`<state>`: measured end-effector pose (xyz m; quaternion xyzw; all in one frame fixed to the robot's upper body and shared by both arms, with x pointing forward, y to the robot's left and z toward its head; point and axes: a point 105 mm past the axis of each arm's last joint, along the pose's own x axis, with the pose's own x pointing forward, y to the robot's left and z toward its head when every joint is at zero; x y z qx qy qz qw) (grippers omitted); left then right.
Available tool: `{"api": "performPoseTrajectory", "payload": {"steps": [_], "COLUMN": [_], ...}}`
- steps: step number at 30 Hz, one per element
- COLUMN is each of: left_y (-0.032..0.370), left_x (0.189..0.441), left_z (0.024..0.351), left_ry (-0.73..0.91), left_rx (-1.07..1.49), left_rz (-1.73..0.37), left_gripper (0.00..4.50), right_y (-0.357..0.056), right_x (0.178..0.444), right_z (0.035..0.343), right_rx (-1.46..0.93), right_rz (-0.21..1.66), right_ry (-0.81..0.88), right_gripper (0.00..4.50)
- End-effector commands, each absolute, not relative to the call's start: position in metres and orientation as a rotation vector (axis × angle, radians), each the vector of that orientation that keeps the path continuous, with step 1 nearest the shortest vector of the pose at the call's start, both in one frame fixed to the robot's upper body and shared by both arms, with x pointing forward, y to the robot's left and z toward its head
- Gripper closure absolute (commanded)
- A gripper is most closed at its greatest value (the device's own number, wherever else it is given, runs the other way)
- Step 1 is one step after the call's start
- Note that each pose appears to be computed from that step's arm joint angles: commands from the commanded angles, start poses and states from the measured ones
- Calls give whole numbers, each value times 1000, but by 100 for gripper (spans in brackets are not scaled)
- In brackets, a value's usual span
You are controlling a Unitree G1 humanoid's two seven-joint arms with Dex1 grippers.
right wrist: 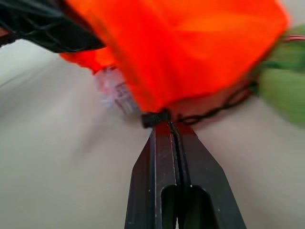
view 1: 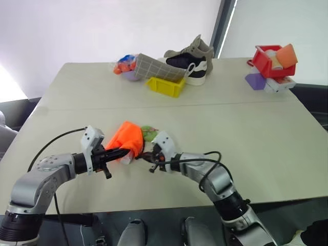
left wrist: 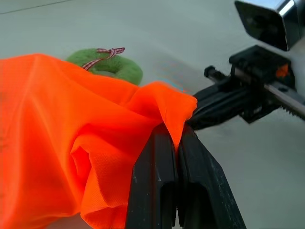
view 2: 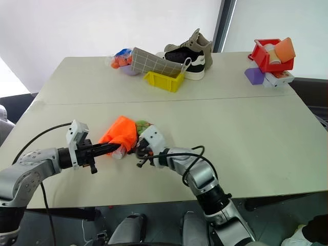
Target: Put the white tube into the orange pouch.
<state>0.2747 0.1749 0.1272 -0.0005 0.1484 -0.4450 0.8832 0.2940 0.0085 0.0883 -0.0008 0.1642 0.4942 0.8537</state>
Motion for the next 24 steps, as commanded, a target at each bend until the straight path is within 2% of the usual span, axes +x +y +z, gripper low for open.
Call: {"api": "performPoseTrajectory", "payload": {"steps": [1,5,11,24], "left_y": [174,173,181,216], "left_x": [274,274,290,295], "left_z": [137,133,148,149], "left_ry": [265,271,210,274], "left_rx": [46,47,-119,-293], "left_rz": [-931,-935,-871,-841], "left_gripper": [450,450,450,450], "right_y": [5,5,12,23], "right_x": [290,288,280,282], "right_z": [112,113,111,109], "right_rx": [23,20,4,-42], "right_rz": [1056,1064,1114,1151], "right_ry": [247,240,245,233], "right_gripper": [447,447,447,447]}}
